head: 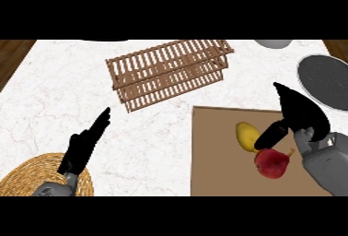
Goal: Pick the lemon from the tray and place it in the tiered shelf
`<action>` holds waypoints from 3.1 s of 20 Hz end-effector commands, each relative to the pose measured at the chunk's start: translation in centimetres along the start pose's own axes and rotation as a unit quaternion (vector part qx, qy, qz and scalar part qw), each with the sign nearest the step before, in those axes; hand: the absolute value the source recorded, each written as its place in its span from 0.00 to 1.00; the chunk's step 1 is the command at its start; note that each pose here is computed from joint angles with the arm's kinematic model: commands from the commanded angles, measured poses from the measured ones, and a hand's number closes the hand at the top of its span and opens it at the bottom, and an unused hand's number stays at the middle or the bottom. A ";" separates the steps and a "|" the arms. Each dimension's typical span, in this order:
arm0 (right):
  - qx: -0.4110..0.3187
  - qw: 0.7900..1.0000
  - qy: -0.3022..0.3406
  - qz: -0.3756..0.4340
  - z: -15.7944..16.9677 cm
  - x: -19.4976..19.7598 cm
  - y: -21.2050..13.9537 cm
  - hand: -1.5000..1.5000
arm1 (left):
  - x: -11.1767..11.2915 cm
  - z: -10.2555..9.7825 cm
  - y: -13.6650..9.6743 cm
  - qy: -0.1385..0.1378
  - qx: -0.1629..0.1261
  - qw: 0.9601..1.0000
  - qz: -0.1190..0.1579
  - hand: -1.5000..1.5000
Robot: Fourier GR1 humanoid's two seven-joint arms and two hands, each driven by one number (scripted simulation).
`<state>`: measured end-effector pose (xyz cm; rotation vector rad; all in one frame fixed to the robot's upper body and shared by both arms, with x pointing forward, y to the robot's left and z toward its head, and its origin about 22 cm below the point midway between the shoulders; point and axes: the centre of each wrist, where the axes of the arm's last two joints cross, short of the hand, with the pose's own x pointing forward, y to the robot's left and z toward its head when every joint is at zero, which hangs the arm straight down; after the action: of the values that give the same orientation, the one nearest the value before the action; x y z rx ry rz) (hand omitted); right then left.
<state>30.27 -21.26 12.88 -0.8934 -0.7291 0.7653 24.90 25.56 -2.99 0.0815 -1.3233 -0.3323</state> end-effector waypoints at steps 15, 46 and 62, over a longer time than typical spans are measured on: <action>0.057 0.981 0.160 0.093 -2.9 7.0 6.0 0.00 | -1.0 0.3 0.4 0.019 0.023 0.999 0.011 0.50; 0.090 0.971 0.180 0.133 -6.0 4.1 13.0 1.00 | -0.2 1.7 -0.7 0.005 0.020 1.000 -0.001 0.50; -0.011 0.980 0.136 0.143 -5.9 5.1 10.4 1.00 | -0.2 0.6 0.6 0.011 0.024 1.000 0.007 0.50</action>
<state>34.86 -15.00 2.76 -1.0136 -0.4807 0.9259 23.92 26.28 -3.20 0.1128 -1.3154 -0.2845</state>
